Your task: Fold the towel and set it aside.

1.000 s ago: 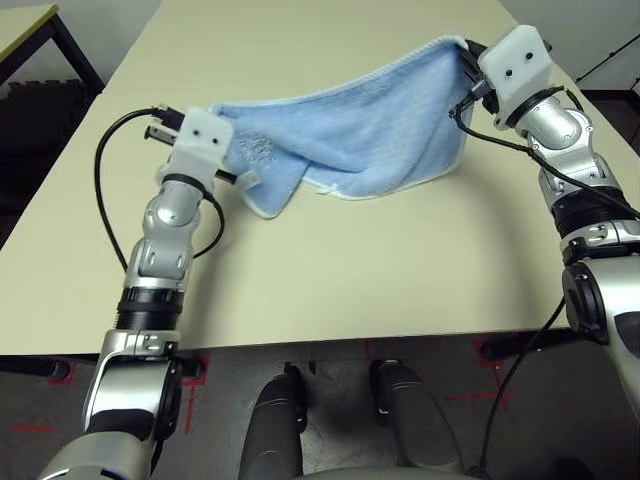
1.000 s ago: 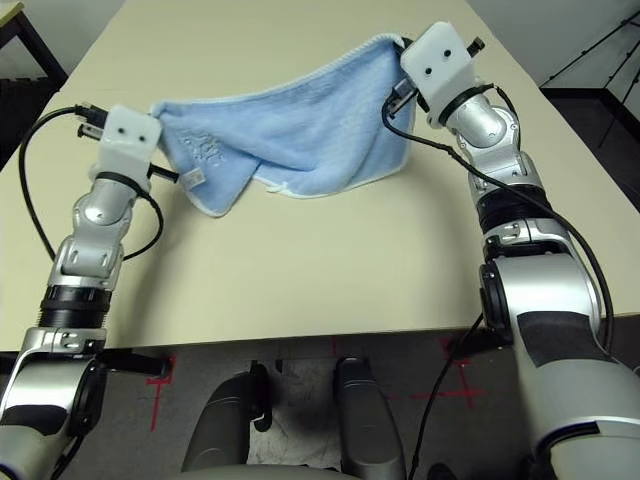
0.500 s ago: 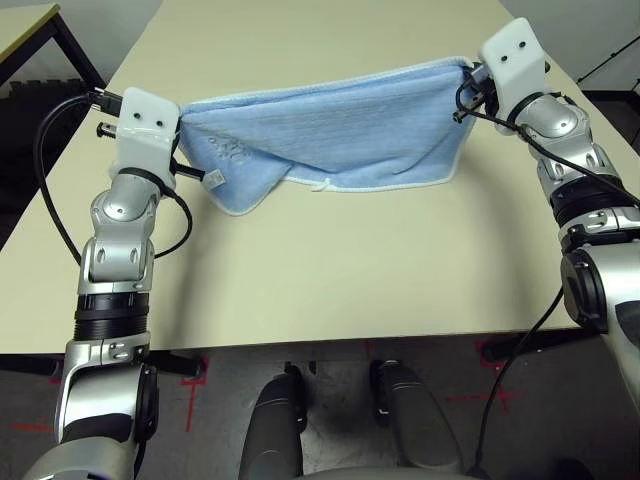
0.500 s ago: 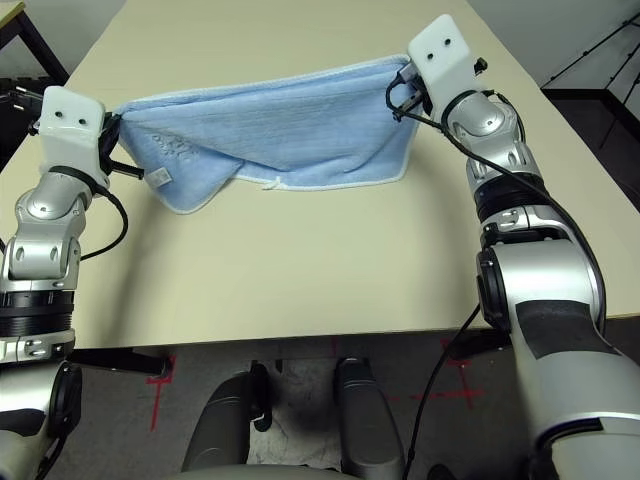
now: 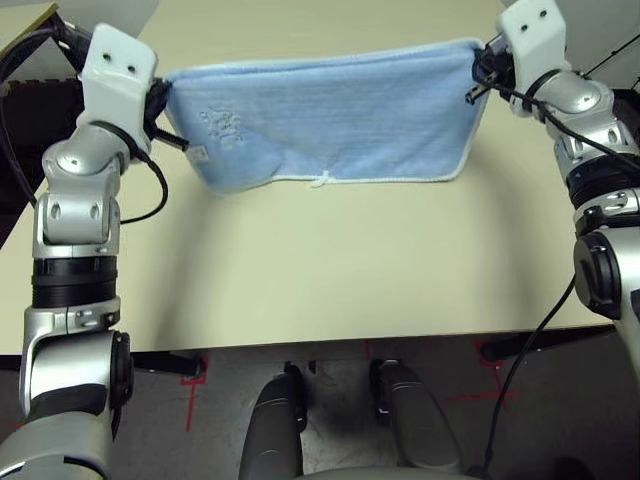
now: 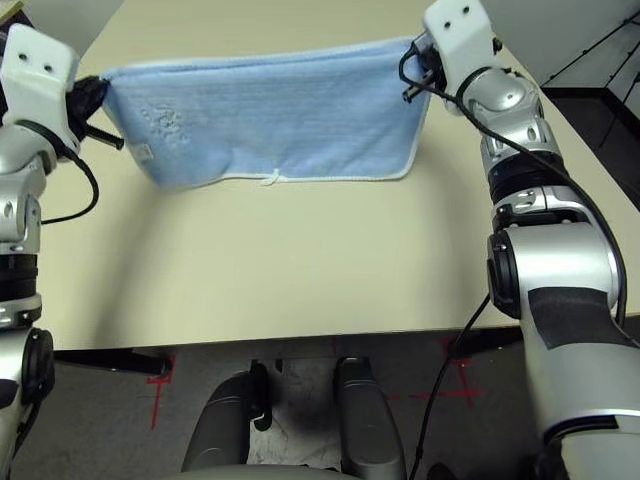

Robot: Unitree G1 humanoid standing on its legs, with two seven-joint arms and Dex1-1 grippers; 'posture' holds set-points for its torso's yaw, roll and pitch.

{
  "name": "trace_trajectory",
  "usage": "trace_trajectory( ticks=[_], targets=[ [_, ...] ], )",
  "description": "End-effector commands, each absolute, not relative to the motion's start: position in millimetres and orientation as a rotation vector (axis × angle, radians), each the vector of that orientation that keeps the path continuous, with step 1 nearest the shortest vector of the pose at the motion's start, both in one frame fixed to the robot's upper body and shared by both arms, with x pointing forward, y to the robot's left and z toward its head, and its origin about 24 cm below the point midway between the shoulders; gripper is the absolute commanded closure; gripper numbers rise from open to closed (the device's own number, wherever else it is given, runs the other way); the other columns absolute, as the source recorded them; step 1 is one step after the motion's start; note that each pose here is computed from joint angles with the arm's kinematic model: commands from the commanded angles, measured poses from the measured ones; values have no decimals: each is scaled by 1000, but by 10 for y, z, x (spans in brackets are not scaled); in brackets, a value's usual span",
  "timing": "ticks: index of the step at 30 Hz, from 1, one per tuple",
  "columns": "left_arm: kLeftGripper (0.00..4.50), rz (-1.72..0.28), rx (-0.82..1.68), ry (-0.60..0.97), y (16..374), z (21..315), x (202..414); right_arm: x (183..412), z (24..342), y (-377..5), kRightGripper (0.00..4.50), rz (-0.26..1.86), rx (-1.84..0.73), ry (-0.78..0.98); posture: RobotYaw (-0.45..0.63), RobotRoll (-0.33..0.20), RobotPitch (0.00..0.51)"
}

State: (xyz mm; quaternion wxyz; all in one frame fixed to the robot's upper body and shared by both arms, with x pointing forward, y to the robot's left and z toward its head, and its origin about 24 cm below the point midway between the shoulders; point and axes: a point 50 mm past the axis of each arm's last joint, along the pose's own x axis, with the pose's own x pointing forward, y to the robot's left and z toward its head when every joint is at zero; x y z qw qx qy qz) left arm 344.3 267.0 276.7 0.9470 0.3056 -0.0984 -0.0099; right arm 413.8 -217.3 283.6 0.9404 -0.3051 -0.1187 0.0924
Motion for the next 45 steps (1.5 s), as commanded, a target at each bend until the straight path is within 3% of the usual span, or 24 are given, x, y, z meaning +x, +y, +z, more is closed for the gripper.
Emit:
trace_trajectory(
  ticks=[1, 10, 23, 32, 38, 42, 45],
  targets=[
    [4460, 28, 664, -194, 2778, 2840, 3456, 4114, 2910, -2324, 4500, 115, -602, -252, -145, 0, 161],
    [4460, 29, 671, -179, 2809, 2809, 3478, 4148, 2833, -2197, 4500, 191, -582, -228, -148, 0, 167],
    [4460, 99, 702, -153, 3076, 3029, 3311, 4118, 2938, -2160, 4500, 317, -510, -214, -131, 0, 172],
    [4460, 55, 651, -43, 3080, 2759, 3517, 4200, 2779, -2072, 4500, 282, -503, -122, -134, 0, 185],
    [4460, 68, 658, -63, 3020, 2733, 3741, 4244, 2770, -2051, 4500, 180, -544, -97, -140, 0, 183],
    [4460, 98, 677, -127, 2952, 2837, 3843, 4248, 2870, -2070, 4500, 89, -577, -138, -140, 0, 183],
    [4460, 256, 722, -281, 2978, 3141, 3831, 4213, 3102, -2100, 4500, -32, -639, -267, -143, 0, 178]
  ],
)
